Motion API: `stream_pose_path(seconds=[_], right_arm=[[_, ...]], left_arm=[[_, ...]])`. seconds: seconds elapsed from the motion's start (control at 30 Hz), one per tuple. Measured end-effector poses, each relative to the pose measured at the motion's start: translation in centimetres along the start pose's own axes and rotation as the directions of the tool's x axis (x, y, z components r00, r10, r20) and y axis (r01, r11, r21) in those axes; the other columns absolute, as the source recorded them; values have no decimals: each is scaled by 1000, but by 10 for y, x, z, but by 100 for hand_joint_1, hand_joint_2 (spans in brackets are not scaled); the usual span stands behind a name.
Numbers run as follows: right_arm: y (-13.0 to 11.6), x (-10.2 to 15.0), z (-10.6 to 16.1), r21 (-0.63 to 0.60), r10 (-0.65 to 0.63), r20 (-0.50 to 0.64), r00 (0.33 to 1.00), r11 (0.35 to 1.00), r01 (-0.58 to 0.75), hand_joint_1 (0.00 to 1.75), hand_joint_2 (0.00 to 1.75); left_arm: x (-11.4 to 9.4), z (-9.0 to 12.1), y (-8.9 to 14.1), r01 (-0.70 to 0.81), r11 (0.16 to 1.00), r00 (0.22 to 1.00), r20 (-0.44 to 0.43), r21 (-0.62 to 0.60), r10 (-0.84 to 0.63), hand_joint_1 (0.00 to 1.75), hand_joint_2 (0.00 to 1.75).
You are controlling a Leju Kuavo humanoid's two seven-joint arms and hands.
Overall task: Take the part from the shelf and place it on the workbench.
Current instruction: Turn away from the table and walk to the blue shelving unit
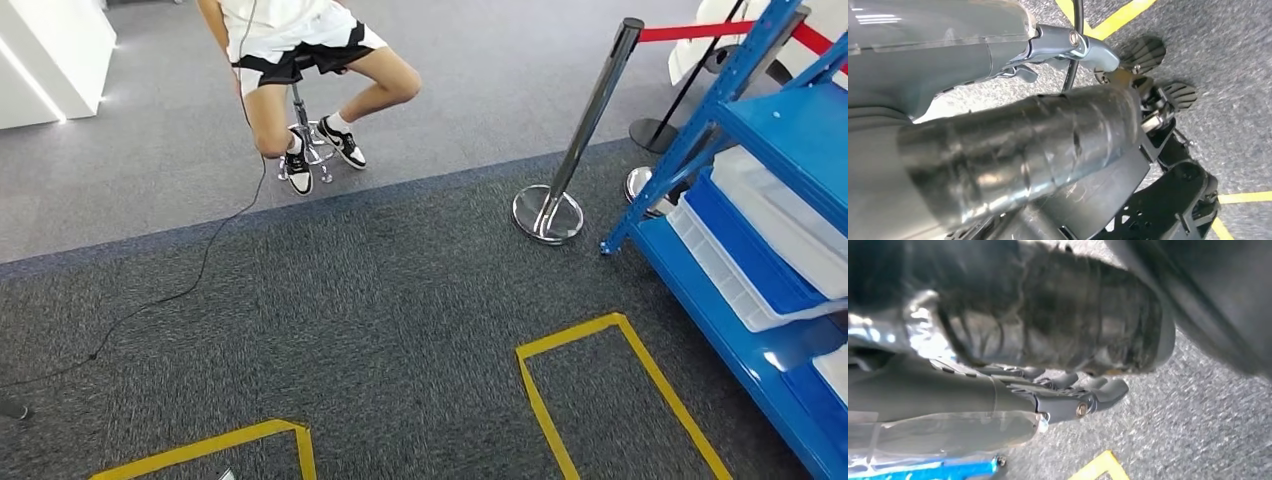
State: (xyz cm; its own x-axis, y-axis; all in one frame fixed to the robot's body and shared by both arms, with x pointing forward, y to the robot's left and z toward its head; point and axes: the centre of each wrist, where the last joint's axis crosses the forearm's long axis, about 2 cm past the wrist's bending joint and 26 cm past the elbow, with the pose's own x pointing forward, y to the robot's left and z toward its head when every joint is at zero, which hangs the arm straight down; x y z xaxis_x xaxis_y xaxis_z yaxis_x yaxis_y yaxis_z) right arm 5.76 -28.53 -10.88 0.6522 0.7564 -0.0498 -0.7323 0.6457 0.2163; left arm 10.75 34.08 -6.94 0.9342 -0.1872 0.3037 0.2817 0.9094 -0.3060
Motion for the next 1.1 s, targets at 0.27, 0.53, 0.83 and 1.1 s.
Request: stream_pose_path(seconds=[0.27, 0.53, 0.83, 1.1], right_arm=[[-1, 1, 1, -2, 0, 1, 1000, 1000, 0, 0, 0], [-1, 0, 0, -1, 0, 0, 1000, 1000, 0, 0, 0], [0, -1, 0, -1, -1, -3, 1000, 1000, 1, 0, 0], [-1, -1, 0, -2, -1, -2, 1000, 1000, 1, 0, 0]], left_arm=[[-2, -1, -1, -5, 1000, 1000, -7, 1, 5, 0, 0], [-1, -2, 0, -7, 1000, 1000, -8, 6, 7, 0, 0], [-2, -2, 0, -10, 1000, 1000, -9, 8, 10, 0, 0], [3, -2, 0, -9, 1000, 1000, 0, 7, 9, 0, 0]])
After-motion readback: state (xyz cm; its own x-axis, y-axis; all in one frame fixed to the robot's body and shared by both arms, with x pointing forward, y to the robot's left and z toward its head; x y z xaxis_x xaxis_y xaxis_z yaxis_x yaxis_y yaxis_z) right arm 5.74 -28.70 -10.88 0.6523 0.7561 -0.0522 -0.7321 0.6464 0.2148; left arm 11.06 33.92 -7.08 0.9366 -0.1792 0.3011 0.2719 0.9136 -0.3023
